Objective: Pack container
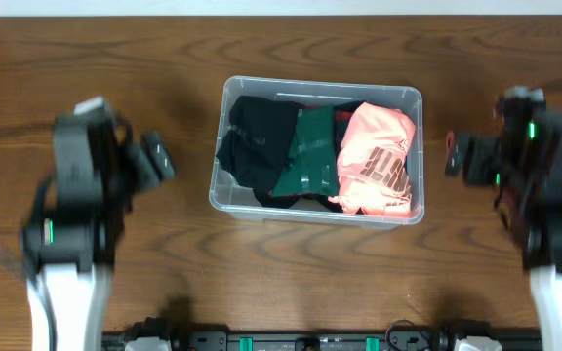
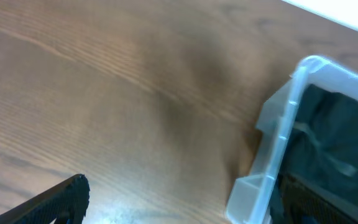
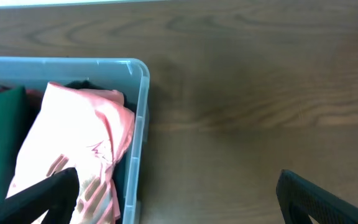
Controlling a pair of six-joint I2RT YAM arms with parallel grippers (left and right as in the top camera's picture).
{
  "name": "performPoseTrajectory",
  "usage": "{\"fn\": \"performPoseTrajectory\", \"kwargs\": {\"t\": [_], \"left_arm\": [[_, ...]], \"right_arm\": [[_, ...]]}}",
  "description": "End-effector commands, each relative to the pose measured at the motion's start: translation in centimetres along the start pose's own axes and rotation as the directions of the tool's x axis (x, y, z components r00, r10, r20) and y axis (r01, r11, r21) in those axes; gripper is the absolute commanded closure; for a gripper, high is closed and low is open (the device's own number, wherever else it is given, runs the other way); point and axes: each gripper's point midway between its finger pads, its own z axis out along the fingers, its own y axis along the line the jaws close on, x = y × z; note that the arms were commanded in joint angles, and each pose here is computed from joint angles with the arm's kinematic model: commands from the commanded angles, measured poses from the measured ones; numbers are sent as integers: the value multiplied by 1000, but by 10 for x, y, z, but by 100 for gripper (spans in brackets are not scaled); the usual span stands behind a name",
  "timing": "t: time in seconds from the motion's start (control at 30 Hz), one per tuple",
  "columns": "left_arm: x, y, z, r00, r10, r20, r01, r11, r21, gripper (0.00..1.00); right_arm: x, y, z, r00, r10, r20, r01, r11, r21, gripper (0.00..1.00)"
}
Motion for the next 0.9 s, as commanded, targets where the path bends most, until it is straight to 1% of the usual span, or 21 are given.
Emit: {"fn": "performPoseTrajectory", "kwargs": {"t": [0.0,0.1,0.2,0.3,0.43,0.6,0.77,0.87], "left_arm": [[34,10,-14,997,21,70,-23,999,33,2],[59,21,-22,989,-1,146,-8,998,61,2],[74,27,-28,978,-12,209,-6,996,84,2],[94,36,-34,982,-8,190,-7,997,77,2],[121,46,-35,994,8,106,-13,999,46,2],[143,54,-33,1000,22,16,-22,1000,14,2],[147,55,-33,1000,24,-3,-24,1000,8,2],[147,55,-33,1000,24,-3,-24,1000,8,2]], "right_arm": [[32,-4,-10,999,28,42,-29,1000,4,1],[49,-9,-27,993,28,117,-30,999,18,1],[61,-11,-38,987,29,161,-32,999,22,1],[72,-10,-43,985,28,168,-31,999,15,1],[93,-12,-43,995,28,91,-30,999,22,1],[121,-14,-42,999,29,-24,-28,999,33,1],[144,-15,-43,993,30,-115,-25,999,42,1],[152,-15,-46,989,29,-144,-23,999,43,1]]}}
